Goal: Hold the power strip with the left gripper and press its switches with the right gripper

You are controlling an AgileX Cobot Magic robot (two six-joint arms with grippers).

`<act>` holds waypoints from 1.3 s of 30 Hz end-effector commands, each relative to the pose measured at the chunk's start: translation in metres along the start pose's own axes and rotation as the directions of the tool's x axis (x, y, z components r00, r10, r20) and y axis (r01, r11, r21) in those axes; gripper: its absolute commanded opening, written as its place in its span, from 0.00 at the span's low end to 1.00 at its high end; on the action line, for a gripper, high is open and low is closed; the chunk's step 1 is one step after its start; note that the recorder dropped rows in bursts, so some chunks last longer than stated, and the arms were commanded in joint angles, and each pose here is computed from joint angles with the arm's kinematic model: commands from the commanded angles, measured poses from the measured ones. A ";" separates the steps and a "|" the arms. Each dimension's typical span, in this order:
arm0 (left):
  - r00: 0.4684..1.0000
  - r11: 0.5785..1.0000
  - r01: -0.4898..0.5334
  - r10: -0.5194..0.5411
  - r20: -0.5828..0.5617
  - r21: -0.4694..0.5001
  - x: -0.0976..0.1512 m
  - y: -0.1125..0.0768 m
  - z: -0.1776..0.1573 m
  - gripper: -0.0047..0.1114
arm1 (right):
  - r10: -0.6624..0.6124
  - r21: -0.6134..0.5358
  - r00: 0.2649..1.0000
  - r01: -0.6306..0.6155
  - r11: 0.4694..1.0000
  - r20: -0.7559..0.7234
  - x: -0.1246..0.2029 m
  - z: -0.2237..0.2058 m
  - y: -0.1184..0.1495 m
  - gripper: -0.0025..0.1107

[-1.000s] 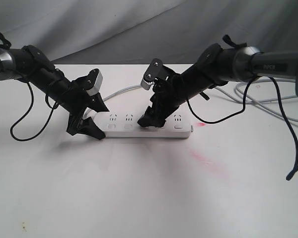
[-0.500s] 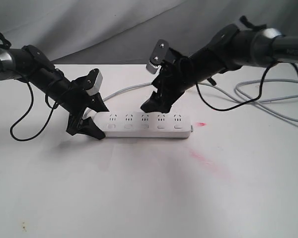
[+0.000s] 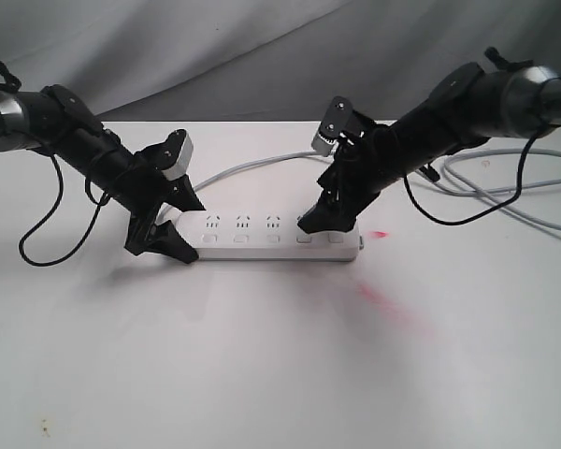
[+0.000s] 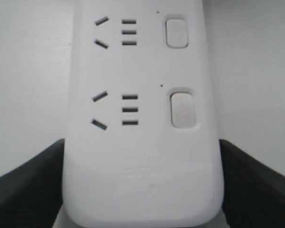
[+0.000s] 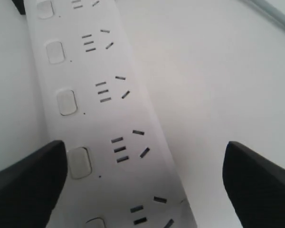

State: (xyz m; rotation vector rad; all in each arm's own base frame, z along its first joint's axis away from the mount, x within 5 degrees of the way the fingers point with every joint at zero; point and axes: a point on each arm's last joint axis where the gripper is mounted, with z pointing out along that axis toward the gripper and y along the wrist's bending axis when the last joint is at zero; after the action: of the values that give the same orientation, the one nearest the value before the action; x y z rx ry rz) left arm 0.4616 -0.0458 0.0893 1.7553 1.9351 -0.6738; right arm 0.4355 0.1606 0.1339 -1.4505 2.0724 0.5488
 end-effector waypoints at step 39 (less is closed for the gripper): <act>1.000 1.000 0.000 0.000 -0.002 0.009 -0.002 -0.001 0.000 0.26 | -0.007 0.027 0.993 0.011 1.000 -0.117 0.030 0.038 0.006 0.74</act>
State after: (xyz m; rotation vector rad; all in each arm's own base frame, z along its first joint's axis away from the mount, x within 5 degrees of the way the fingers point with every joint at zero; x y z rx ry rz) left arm 0.4616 -0.0458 0.0893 1.7553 1.9351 -0.6738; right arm 0.4344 0.1713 0.1089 -1.4050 2.1334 0.5238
